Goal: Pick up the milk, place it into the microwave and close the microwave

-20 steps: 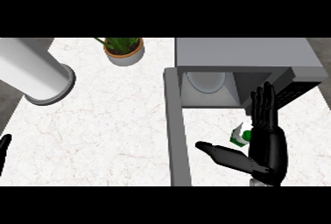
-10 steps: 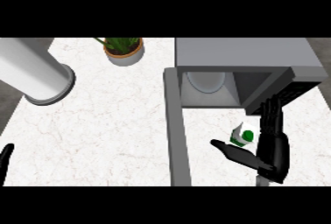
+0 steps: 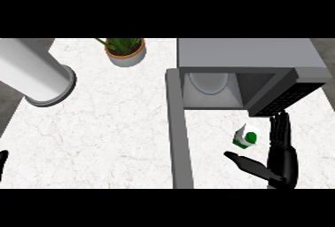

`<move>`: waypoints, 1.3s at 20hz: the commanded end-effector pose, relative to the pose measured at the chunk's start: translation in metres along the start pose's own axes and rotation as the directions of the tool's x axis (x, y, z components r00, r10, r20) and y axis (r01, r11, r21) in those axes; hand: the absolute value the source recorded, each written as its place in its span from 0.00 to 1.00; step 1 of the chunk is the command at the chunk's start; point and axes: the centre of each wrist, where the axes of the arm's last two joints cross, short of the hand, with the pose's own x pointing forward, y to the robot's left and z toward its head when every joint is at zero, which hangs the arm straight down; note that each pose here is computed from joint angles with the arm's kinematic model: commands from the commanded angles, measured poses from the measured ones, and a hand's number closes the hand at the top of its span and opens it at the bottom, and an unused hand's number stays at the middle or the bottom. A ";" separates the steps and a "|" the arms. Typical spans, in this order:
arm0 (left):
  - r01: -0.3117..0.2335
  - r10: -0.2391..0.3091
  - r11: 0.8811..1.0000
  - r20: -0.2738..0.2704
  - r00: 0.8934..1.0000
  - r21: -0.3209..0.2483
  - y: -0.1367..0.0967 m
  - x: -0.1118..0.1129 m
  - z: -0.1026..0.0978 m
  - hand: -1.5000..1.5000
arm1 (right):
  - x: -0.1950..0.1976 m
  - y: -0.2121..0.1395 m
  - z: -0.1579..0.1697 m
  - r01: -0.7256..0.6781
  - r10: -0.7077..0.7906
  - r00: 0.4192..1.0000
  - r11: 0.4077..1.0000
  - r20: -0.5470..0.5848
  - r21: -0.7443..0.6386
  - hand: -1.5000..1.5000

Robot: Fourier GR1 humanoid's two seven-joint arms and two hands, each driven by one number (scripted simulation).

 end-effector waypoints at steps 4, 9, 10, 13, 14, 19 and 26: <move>-0.005 0.005 1.000 -0.012 1.000 -0.016 0.009 0.001 0.012 0.00 | -0.025 -0.018 0.012 -0.010 0.010 1.000 0.999 0.001 0.036 0.00; -0.023 0.023 1.000 -0.030 0.999 -0.006 0.007 -0.014 0.028 0.00 | -0.050 -0.006 0.013 -0.024 0.023 1.000 0.999 0.022 0.041 0.00; -0.007 0.007 1.000 -0.011 1.000 -0.023 0.007 0.006 0.010 0.00 | -0.046 -0.013 0.007 -0.010 0.009 1.000 0.999 0.019 0.040 0.00; -0.027 0.027 1.000 -0.010 1.000 -0.010 0.011 -0.003 0.003 0.00 | -0.047 -0.004 -0.024 -0.027 0.027 1.000 0.999 0.012 0.033 0.00; -0.005 0.005 1.000 -0.013 1.000 -0.025 0.015 0.015 0.014 0.00 | -0.040 -0.029 -0.021 -0.031 0.031 0.999 0.999 0.010 0.027 0.00; -0.002 0.002 1.000 -0.008 1.000 -0.008 0.011 0.001 -0.001 0.00 | -0.079 -0.033 -0.009 -0.126 0.124 0.992 0.990 -0.032 -0.059 0.00; 0.010 -0.010 1.000 -0.001 1.000 -0.007 0.024 0.001 0.018 0.00 | -0.099 -0.060 -0.017 -0.211 0.205 0.976 0.974 -0.079 -0.084 0.00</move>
